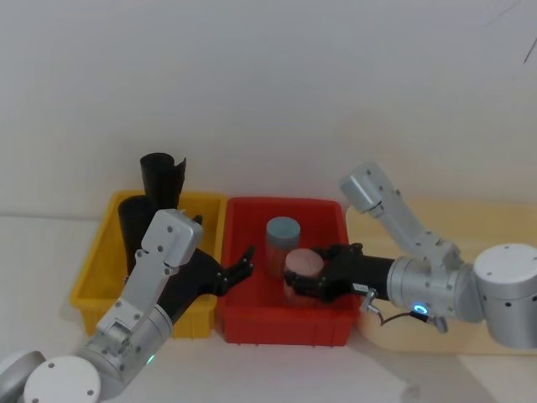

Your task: Pick up the garbage bag with the one hand and transfer it to the other hand.

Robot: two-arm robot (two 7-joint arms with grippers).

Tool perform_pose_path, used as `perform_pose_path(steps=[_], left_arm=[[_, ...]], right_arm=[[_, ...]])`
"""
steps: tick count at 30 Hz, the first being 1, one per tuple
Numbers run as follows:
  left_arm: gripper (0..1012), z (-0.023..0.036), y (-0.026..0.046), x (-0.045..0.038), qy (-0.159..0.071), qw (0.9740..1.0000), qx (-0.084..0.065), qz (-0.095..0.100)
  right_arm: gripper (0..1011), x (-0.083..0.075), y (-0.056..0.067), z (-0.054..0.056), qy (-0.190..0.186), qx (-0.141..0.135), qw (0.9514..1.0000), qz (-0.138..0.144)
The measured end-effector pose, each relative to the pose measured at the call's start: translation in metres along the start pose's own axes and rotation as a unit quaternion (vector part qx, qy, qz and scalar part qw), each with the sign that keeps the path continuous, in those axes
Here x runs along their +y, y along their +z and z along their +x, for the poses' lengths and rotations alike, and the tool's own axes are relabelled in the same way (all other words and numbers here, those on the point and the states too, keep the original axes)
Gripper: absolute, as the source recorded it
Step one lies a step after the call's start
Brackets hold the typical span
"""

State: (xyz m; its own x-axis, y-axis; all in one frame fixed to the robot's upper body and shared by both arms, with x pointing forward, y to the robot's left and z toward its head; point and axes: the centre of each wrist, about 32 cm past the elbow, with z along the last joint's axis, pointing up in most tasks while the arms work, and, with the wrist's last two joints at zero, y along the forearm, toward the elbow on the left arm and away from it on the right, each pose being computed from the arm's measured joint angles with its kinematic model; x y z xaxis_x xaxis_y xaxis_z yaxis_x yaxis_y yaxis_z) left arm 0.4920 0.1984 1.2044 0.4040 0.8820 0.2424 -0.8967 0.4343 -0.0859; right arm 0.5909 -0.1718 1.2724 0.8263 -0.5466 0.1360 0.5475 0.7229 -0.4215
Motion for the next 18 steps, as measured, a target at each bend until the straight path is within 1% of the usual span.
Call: perform_pose_path(steps=[9,10,12,13,16,17,18], left_arm=[[1001,0.0000,0.0000,0.0000,0.000,1.0000,0.000,0.000],[1002,0.0001,0.0000,0.0000,0.000,1.0000,0.000,0.000],[1002,0.0000,0.0000,0.0000,0.000,1.0000,0.000,0.000],[1002,0.0000,0.0000,0.0000,0.000,1.0000,0.000,0.000],[1001,0.0000,0.0000,0.0000,0.000,1.0000,0.000,0.000],[1002,0.0000,0.0000,0.0000,0.000,1.0000,0.000,0.000],[1002,0.0000,0.0000,0.0000,0.000,1.0000,0.000,0.000]], right_arm=[[666,-0.022,0.014,0.005,-0.031,-0.017,0.9986,0.038],[666,-0.027,0.016,0.006,-0.039,-0.020,0.9980,0.046],[666,-0.033,0.019,0.008,-0.048,-0.023,0.9971,0.055],[666,-0.038,0.021,0.010,-0.056,-0.026,0.9962,0.062],[666,-0.049,0.025,0.013,-0.073,-0.029,0.9942,0.074],[666,-0.055,0.026,0.014,-0.083,-0.030,0.9928,0.080],[666,-0.057,0.026,0.015,-0.087,-0.031,0.9923,0.082]])
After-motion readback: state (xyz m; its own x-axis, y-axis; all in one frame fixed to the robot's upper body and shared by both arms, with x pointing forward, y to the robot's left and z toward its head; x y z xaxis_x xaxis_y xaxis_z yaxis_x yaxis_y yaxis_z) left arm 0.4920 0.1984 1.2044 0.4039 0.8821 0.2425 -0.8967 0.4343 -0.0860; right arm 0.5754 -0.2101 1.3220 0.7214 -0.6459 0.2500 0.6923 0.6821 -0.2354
